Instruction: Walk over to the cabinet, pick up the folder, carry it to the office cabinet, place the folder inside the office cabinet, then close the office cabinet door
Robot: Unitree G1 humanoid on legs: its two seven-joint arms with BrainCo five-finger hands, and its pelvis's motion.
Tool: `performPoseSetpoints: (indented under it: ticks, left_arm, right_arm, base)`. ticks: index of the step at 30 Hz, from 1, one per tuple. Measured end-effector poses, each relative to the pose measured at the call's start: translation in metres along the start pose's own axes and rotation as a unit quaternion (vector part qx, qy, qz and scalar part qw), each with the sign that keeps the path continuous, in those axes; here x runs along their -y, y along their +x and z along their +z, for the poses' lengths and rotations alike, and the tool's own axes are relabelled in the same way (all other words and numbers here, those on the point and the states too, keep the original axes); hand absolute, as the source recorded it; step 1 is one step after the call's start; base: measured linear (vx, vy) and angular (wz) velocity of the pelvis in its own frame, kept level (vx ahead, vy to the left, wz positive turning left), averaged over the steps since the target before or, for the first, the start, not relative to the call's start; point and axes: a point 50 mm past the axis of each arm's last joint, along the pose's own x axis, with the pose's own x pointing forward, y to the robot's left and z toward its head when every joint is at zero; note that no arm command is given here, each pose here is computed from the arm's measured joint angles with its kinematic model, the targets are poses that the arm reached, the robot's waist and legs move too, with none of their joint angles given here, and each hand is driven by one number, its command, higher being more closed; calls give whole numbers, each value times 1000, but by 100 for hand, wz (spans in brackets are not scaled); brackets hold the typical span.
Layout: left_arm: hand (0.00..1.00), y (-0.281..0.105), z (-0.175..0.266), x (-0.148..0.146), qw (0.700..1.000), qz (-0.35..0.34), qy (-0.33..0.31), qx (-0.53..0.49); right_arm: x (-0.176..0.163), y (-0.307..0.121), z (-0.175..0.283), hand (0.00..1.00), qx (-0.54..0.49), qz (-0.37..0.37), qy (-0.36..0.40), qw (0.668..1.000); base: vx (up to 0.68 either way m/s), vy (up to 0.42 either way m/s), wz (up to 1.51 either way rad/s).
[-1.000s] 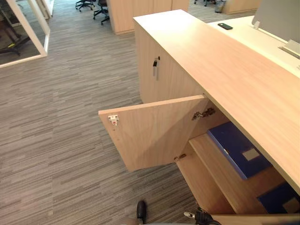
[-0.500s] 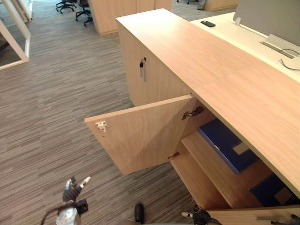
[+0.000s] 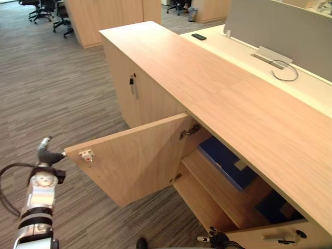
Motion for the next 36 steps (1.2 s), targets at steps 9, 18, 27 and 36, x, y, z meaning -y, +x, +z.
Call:
performPoseSetpoints:
  ticks: [9, 18, 27, 36]
  left_arm:
    - [0, -39, 19, 69, 974, -145, 127, 120]
    - [0, -171, 35, 209, 867, -459, 45, 190]
    - [0, -227, 31, 249, 801, -584, -26, 130]
    - [0, -214, 42, 244, 809, -573, -36, 130]
  right_arm:
    - [5, -1, -3, 0, 0, -7, -7, 1000]
    - [8, -2, -7, 0, -1, -26, 13, 1000]
    - [34, -10, -27, 0, -17, -98, 132, 986]
    - [32, -12, -21, 0, 7, -104, 143, 984]
  base:
    - [-76, 10, 11]
    - [-65, 7, 5]
    - [34, -6, -33]
    - [-49, -34, -119]
